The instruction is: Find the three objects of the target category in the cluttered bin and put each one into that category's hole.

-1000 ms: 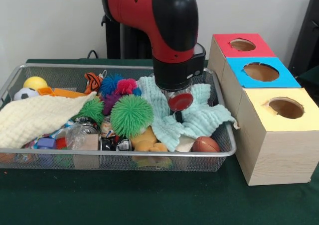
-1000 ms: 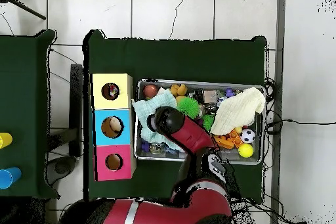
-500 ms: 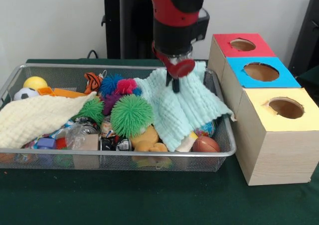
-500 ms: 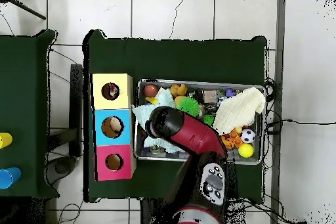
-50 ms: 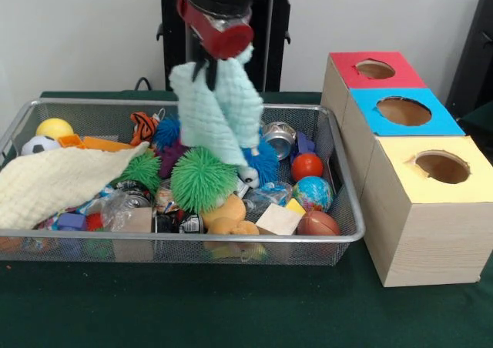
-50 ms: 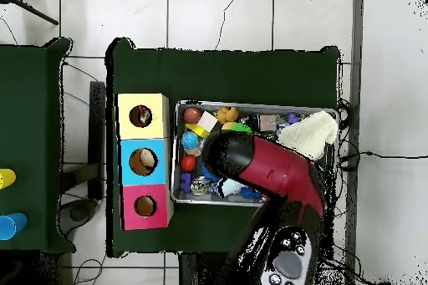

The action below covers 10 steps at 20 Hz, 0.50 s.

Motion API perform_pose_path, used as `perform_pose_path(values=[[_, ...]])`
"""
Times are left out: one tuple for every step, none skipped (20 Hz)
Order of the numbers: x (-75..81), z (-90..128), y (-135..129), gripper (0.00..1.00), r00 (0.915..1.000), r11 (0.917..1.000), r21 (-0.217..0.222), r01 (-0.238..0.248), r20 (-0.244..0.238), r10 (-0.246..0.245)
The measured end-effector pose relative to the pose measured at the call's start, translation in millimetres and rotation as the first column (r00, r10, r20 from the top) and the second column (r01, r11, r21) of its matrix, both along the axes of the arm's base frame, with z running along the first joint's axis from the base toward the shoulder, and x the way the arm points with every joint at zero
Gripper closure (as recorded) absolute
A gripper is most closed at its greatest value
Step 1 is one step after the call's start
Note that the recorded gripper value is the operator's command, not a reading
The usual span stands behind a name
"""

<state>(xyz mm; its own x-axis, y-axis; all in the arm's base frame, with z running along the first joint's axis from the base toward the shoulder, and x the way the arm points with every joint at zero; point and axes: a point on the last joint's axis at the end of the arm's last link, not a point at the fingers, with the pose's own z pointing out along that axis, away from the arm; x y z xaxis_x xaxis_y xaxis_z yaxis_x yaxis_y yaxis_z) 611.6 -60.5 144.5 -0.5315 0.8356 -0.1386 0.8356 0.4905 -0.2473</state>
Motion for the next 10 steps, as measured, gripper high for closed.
perform_pose_path(values=[[2.9,5.6,-7.0,1.00,1.0000,0.9999,-0.013,-0.004,0.009,0.004],[6.4,11.7,-15.2,1.00,0.9998,0.9996,-0.026,-0.006,0.020,0.006],[12.9,23.3,-33.7,1.00,0.9991,0.9988,-0.049,-0.006,0.041,0.008],[15.3,27.6,-41.9,1.00,0.9988,0.9984,-0.057,-0.002,0.050,0.005],[16.7,30.6,-48.2,1.00,0.9985,0.9980,-0.063,0.001,0.055,0.002],[18.6,34.5,-56.4,1.00,0.9980,0.9976,-0.069,0.006,0.063,-0.001],[21.2,39.9,-68.2,1.00,0.9973,0.9968,-0.079,0.012,0.074,-0.006],[22.3,43.2,-75.5,1.00,0.9968,0.9963,-0.085,0.017,0.080,-0.011],[23.1,46.7,-84.1,1.00,0.9961,0.9957,-0.090,0.025,0.087,-0.018],[23.2,49.6,-91.8,1.00,0.9954,0.9951,-0.093,0.034,0.092,-0.025]])
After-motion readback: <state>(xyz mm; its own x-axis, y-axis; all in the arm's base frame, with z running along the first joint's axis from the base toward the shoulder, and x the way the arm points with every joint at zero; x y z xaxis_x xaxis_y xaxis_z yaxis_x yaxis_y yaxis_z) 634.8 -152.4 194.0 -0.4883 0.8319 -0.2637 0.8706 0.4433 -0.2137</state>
